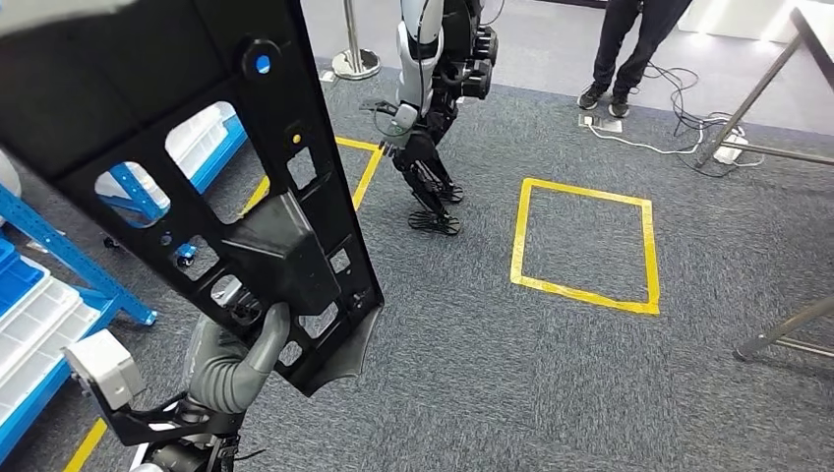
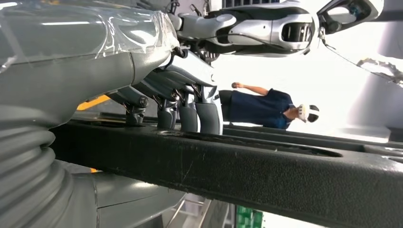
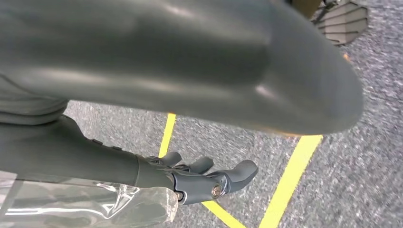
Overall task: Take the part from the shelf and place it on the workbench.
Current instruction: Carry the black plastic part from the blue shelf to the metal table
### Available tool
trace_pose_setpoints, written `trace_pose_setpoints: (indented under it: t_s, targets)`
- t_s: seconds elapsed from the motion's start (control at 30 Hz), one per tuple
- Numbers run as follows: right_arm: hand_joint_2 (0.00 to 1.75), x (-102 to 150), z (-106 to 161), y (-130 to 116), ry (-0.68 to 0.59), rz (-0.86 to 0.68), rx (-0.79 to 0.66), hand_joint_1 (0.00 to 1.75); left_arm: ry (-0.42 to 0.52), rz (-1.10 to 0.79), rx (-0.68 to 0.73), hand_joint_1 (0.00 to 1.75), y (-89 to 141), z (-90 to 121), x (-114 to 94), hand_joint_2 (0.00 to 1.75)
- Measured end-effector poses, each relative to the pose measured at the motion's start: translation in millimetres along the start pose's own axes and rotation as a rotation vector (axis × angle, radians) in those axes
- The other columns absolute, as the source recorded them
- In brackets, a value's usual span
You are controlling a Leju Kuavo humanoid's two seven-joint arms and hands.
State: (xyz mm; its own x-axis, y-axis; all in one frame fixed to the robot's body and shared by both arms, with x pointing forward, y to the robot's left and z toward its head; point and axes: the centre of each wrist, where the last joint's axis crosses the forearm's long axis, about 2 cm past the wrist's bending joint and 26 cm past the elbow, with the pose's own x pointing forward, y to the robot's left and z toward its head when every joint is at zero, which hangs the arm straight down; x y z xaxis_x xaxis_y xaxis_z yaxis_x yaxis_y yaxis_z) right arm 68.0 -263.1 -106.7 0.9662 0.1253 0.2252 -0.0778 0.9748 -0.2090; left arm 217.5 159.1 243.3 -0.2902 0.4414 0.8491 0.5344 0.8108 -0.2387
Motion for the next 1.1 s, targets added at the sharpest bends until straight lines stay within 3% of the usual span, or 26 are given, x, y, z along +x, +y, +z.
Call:
trace_pose_setpoints:
  t_s: [0.57,1.1]
  targets:
    - [0.0,-1,-1,-4,0.001,-0.035,0.021,0.0,-0.058,0.027,-0.108,1.75,-17,-17,1,1.75]
    - [0.0,-5,-1,-5,0.008,-0.025,0.025,0.0,-0.056,0.033,-0.15,1.75,-24,-18,-4,1.75]
